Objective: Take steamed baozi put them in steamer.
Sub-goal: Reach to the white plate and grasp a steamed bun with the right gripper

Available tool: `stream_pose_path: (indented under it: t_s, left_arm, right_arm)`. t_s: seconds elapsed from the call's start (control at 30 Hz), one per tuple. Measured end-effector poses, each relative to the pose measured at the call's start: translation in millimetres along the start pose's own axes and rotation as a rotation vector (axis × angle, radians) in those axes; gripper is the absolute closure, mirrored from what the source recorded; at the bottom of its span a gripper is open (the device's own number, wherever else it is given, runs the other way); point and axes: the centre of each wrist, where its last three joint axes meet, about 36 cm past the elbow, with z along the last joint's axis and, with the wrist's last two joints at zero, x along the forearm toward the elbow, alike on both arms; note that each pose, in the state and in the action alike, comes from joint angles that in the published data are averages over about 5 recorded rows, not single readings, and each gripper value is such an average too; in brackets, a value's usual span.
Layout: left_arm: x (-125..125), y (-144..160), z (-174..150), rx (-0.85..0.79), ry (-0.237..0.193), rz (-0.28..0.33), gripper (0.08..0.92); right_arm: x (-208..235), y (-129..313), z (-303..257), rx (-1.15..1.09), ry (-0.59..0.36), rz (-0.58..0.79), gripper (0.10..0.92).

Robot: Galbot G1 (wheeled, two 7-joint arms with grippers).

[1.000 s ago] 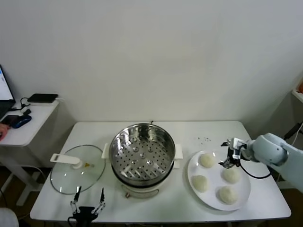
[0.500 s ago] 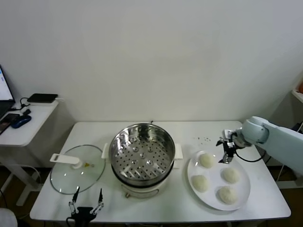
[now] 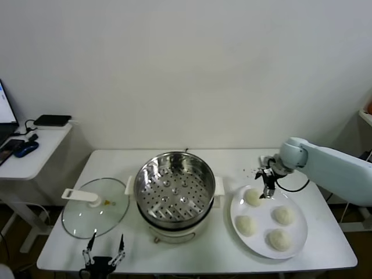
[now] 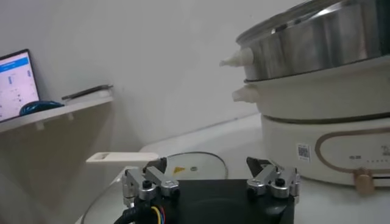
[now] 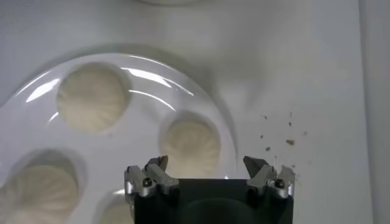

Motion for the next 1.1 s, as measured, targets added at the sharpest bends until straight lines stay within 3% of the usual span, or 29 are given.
stream_pose_path:
  t_s: [0.73, 1.1]
  left_arm:
    - [2, 5, 9, -0.03, 0.022, 0.012, 0.177]
    - [2, 7, 10, -0.038, 0.026, 0.01, 0.177]
  right_arm:
    - [-26, -5, -14, 0.024, 0.045, -0.038, 0.2]
    - [-30, -5, -16, 0.033, 0.061, -0.042, 0.331]
